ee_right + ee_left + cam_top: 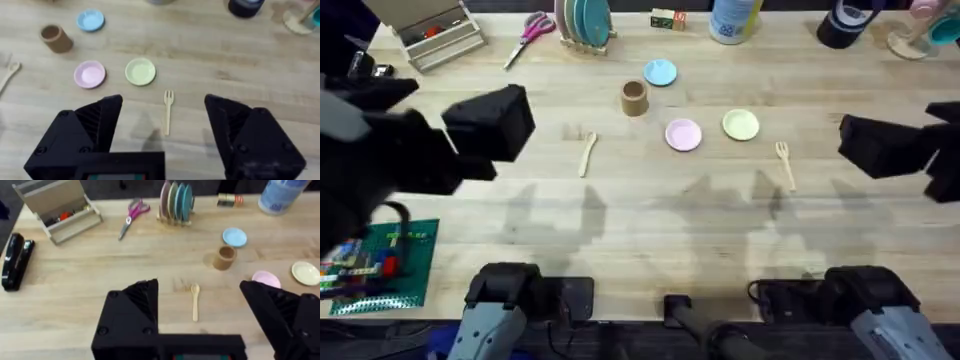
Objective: Pick up a utensil and set it on the pink plate, then put the other utensil in the container.
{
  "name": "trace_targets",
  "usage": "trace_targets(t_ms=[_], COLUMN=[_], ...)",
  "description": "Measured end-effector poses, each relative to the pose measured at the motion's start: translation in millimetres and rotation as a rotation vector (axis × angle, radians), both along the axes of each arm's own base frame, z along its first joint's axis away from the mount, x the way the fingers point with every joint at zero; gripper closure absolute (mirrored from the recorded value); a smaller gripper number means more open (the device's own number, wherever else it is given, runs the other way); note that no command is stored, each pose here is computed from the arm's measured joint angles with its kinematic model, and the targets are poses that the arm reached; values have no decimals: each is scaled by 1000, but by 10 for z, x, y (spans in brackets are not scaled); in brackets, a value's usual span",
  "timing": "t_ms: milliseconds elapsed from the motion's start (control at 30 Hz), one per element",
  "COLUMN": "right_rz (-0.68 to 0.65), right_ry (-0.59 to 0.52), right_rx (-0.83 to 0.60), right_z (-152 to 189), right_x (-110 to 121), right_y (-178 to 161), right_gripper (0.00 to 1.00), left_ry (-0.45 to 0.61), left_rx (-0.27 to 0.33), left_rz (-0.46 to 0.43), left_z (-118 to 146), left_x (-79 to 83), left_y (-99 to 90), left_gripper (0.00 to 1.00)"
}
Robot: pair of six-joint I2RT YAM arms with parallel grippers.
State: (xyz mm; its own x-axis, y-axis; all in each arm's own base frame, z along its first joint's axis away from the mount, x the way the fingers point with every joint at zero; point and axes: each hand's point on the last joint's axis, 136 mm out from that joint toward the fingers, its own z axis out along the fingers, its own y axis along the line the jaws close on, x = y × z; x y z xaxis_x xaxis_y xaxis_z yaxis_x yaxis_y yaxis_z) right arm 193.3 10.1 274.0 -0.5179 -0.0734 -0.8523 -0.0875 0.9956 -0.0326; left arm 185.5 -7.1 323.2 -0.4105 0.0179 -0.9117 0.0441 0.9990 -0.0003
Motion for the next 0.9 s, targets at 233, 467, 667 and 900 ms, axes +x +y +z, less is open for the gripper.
trace_targets(t_ms=[233,467,667,900], right_rz=[3,3,3,3], right_ry=[192,347,402,396], right_rx=[-3,-3,-4,-4], right_z=[51,-34,-134,-124], right_x=[65,168,249,268], right_y=[1,1,1,2], right_gripper=[5,4,3,3], left_ry=[181,387,559,672], left_rx=[7,8,-1,-7], left_rz=[-10,-18,-29,-34], left_z=[56,-66,-318,-498], left_x=[19,27,43,115], left_y=[-10,-20,-42,-55], left_gripper=[7,7,7,7])
